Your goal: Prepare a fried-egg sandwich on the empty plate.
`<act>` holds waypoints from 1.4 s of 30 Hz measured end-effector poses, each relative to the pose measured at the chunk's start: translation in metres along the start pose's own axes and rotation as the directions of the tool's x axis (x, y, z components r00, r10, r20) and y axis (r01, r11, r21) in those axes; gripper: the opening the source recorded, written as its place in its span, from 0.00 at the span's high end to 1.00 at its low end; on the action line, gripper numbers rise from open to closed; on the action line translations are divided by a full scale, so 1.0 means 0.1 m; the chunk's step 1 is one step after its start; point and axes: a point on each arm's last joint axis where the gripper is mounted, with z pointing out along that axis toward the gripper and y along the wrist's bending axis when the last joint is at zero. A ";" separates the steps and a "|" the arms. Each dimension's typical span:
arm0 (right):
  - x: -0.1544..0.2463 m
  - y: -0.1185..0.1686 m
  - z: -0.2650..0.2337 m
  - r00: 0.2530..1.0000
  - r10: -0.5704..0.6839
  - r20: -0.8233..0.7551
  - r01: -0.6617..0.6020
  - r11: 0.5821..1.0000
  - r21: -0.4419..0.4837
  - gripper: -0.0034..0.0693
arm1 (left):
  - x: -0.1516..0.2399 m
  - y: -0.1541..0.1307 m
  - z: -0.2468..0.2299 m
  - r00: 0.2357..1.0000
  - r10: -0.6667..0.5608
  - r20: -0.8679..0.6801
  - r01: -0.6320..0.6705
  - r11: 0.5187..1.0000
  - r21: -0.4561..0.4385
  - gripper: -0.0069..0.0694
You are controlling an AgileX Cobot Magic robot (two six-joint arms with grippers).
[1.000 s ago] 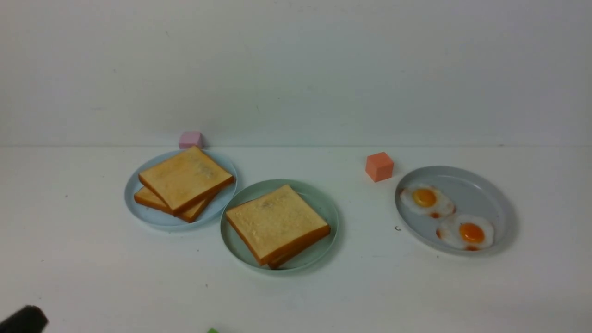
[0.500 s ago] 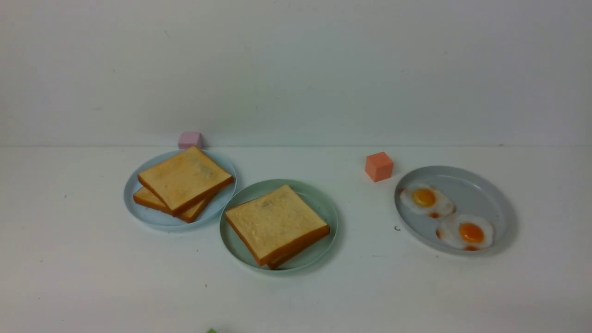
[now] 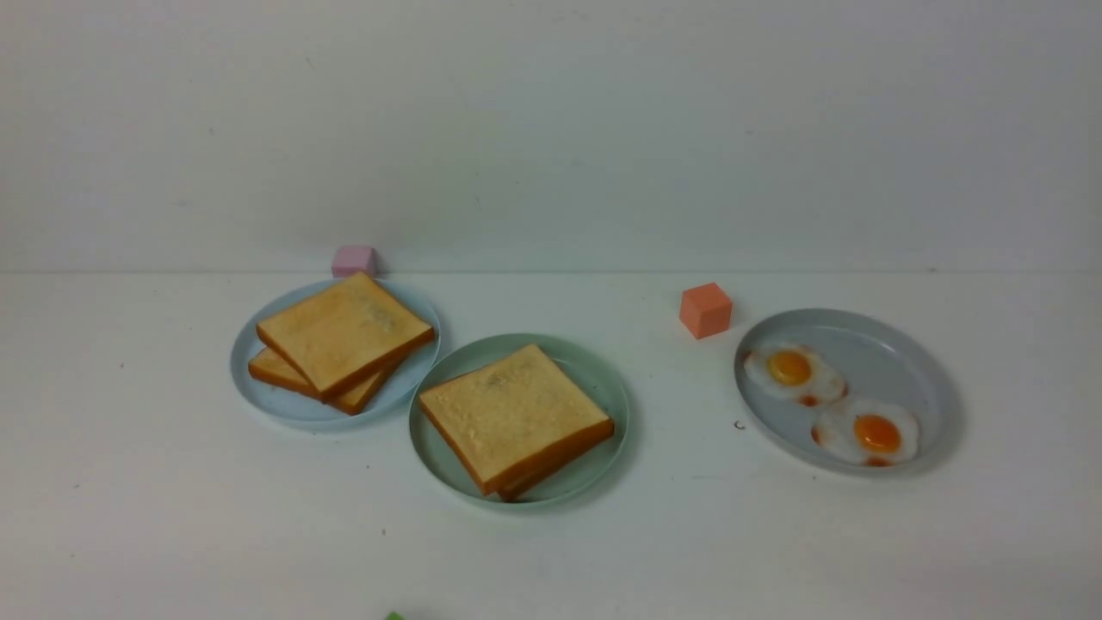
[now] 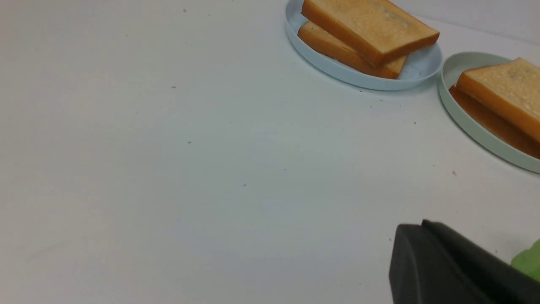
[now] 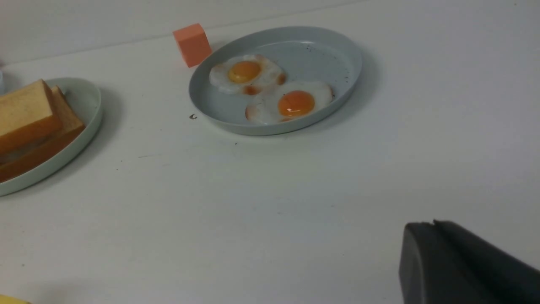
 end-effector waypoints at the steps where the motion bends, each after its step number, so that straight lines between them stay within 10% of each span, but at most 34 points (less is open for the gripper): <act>1: 0.00 0.00 0.00 1.000 0.000 0.000 0.000 1.000 0.000 0.89 | 0.00 0.00 0.00 1.000 0.000 0.000 0.000 1.000 0.000 0.93; 42: 0.00 0.00 0.00 1.000 0.000 0.000 0.000 1.000 0.000 0.82 | 0.00 0.00 0.00 1.000 -0.001 0.000 0.001 1.000 0.000 0.91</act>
